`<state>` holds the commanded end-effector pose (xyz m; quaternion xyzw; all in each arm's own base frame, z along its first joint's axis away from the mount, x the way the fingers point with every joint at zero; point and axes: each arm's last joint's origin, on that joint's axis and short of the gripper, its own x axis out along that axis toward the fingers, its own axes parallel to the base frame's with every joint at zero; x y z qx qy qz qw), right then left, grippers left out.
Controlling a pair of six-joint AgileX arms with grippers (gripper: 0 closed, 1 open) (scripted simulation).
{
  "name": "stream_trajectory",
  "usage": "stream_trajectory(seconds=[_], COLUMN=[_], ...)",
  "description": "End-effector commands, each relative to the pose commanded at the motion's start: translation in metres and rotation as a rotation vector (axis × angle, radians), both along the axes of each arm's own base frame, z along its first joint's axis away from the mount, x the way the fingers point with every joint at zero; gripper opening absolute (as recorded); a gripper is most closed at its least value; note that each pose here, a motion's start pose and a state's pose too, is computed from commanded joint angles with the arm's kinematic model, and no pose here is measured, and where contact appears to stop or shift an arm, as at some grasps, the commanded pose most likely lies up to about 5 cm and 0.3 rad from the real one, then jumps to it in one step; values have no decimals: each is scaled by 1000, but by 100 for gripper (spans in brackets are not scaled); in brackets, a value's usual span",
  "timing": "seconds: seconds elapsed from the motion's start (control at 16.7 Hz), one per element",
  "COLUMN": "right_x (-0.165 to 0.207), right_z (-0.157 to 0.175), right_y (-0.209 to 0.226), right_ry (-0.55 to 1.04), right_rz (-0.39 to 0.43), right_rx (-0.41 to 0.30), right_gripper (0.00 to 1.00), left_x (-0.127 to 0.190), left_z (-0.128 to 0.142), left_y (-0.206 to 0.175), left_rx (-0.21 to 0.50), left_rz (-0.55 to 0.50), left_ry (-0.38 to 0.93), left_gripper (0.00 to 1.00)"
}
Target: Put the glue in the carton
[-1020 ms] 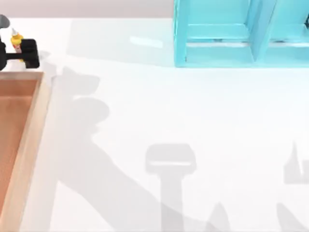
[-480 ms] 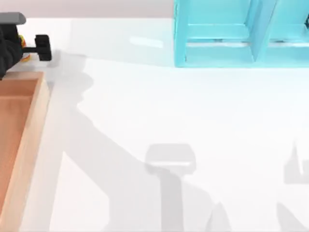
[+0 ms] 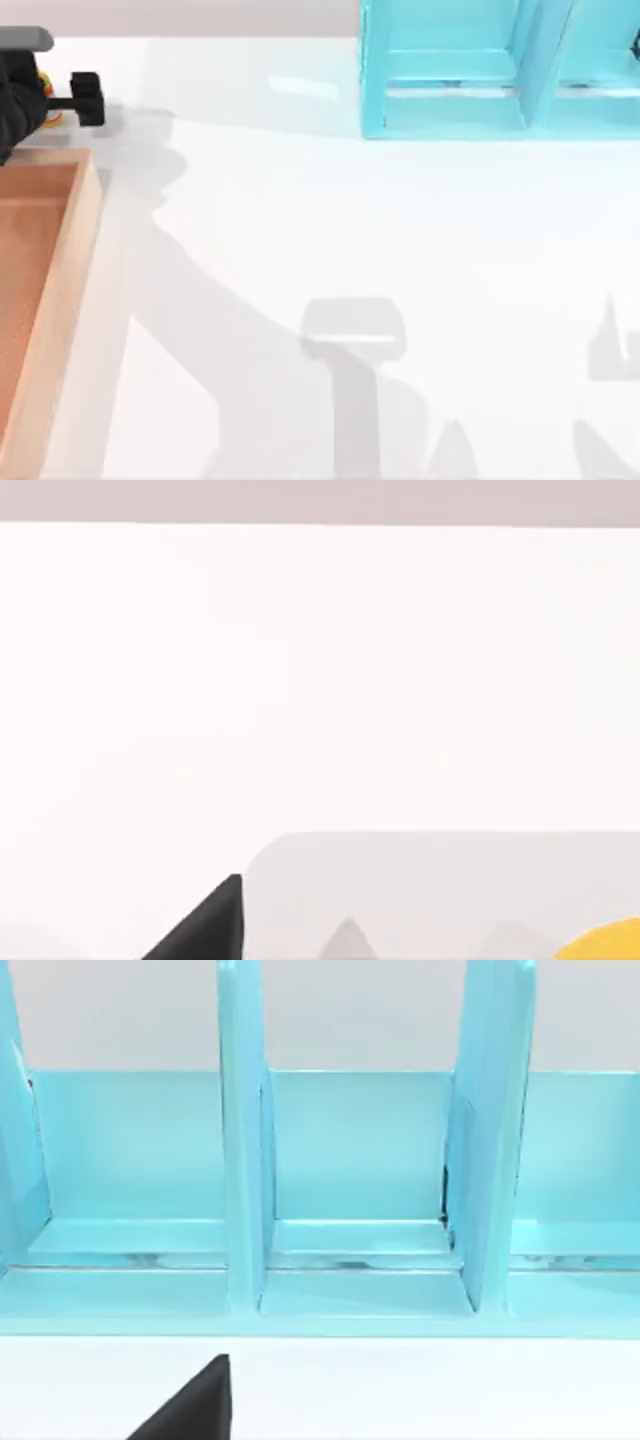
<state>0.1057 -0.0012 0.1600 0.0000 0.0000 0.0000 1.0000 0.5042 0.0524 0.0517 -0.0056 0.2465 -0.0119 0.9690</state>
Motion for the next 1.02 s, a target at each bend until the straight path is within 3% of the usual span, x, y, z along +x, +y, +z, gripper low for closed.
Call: stream_trajectory(seconds=[0.66, 1.02], right_x=[0, 0], right_z=[0, 0], right_y=[0, 0], right_ry=[0, 0], right_rz=[0, 0], right_rx=[0, 0], right_gripper=[100, 100], left_x=[0, 0], left_z=[0, 0], left_y=[0, 0], left_rx=[0, 0], left_rz=[0, 0], left_ry=[0, 0], left_gripper=[2, 0])
